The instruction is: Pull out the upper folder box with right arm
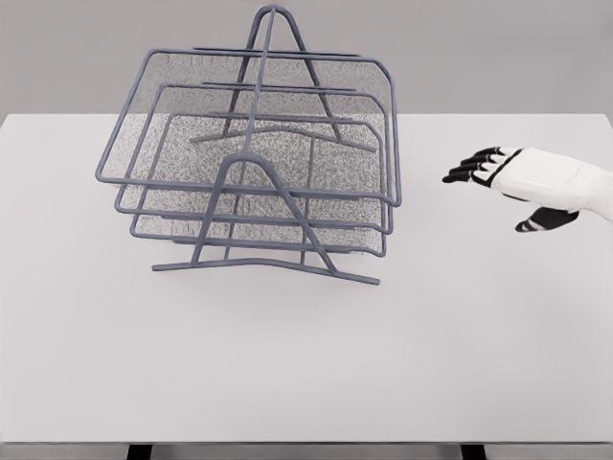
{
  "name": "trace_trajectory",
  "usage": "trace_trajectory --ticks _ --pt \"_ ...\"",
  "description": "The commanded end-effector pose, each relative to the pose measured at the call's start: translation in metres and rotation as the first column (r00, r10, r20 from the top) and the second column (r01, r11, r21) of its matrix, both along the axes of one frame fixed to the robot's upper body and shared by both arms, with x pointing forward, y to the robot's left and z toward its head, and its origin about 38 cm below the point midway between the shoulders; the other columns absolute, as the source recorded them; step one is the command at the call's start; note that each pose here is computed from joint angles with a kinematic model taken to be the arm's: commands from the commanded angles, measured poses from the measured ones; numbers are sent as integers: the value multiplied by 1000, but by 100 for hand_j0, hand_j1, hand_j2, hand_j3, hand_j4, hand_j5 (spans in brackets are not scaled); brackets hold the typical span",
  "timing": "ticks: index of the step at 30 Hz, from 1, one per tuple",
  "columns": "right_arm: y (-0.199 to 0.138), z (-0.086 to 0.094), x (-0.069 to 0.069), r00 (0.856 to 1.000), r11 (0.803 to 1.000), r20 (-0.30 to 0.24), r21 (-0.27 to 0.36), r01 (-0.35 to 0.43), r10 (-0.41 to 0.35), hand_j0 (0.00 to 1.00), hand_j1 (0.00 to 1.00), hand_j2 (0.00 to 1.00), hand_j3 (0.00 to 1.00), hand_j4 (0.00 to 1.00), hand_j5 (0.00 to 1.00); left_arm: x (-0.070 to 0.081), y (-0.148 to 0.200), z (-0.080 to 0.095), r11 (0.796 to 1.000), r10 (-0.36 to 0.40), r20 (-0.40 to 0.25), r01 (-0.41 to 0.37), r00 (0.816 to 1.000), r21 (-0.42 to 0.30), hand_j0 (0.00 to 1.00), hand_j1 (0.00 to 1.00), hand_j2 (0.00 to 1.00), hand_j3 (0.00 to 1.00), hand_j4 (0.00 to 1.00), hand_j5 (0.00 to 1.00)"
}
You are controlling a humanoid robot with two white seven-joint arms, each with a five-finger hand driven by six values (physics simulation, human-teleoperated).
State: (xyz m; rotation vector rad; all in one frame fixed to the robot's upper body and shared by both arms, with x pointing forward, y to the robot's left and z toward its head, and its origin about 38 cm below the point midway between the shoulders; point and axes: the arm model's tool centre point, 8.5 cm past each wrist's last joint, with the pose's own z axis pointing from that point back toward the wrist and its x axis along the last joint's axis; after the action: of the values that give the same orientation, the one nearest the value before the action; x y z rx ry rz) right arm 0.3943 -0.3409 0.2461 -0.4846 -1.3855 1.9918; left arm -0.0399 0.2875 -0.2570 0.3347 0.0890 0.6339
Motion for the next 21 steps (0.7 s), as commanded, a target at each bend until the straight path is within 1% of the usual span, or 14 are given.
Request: trace_trajectory --ticks 1,2,3,4,6,8,9,10,11,12,14,16,21 --pt "2 -2 1 1000 1000 -2 10 -2 2 100 100 100 100 100 100 0 0 0 1000 -1 0 1 1000 0 100 100 100 100 100 100" --pt "7 13 9 999 1000 38 29 -9 7 100 100 100 100 100 100 0 0 0 1000 -1 0 1 1000 0 100 100 100 100 100 100" --pt "29 33 22 994 995 103 85 -48 39 100 100 100 100 100 100 0 0 0 1000 -1 0 1 1000 0 100 100 100 100 100 100" --pt "39 41 28 991 992 128 110 -63 49 100 100 100 100 100 100 0 0 0 1000 -1 0 1 1000 0 100 100 100 100 100 100" --pt "53 43 29 987 986 144 138 -94 74 100 100 100 100 100 100 0 0 0 1000 1 0 -1 1000 0 100 100 100 100 100 100" --pt "76 50 34 979 980 160 132 -150 128 100 100 100 100 100 100 0 0 0 1000 1 0 -1 1000 0 100 100 100 100 100 100" --pt "86 53 36 976 974 169 154 -165 139 100 100 100 100 100 100 0 0 0 1000 -1 1 1 1000 -1 100 100 100 100 100 100" --pt "93 48 37 975 971 160 157 -180 155 100 100 100 100 100 100 0 0 0 1000 -1 0 1 1000 0 100 100 100 100 100 100" --pt "101 38 36 976 969 133 150 -194 175 100 100 100 100 100 100 0 0 0 1000 1 0 -1 1000 0 100 100 100 100 100 100" --pt "101 32 35 977 969 119 150 -194 178 100 100 100 100 100 100 0 0 0 1000 -1 0 1 1000 0 100 100 100 100 100 100" --pt "107 26 34 976 968 101 141 -208 195 100 100 100 100 100 100 0 0 0 1000 1 0 -1 1000 0 100 100 100 100 100 100" --pt "101 10 31 981 972 59 134 -194 187 100 100 100 100 100 100 0 0 0 1000 1 0 -1 1000 0 100 100 100 100 100 100" --pt "99 -4 29 983 973 26 139 -182 180 100 100 100 100 100 100 0 0 0 1000 -1 0 1 1000 0 100 100 100 100 100 100"
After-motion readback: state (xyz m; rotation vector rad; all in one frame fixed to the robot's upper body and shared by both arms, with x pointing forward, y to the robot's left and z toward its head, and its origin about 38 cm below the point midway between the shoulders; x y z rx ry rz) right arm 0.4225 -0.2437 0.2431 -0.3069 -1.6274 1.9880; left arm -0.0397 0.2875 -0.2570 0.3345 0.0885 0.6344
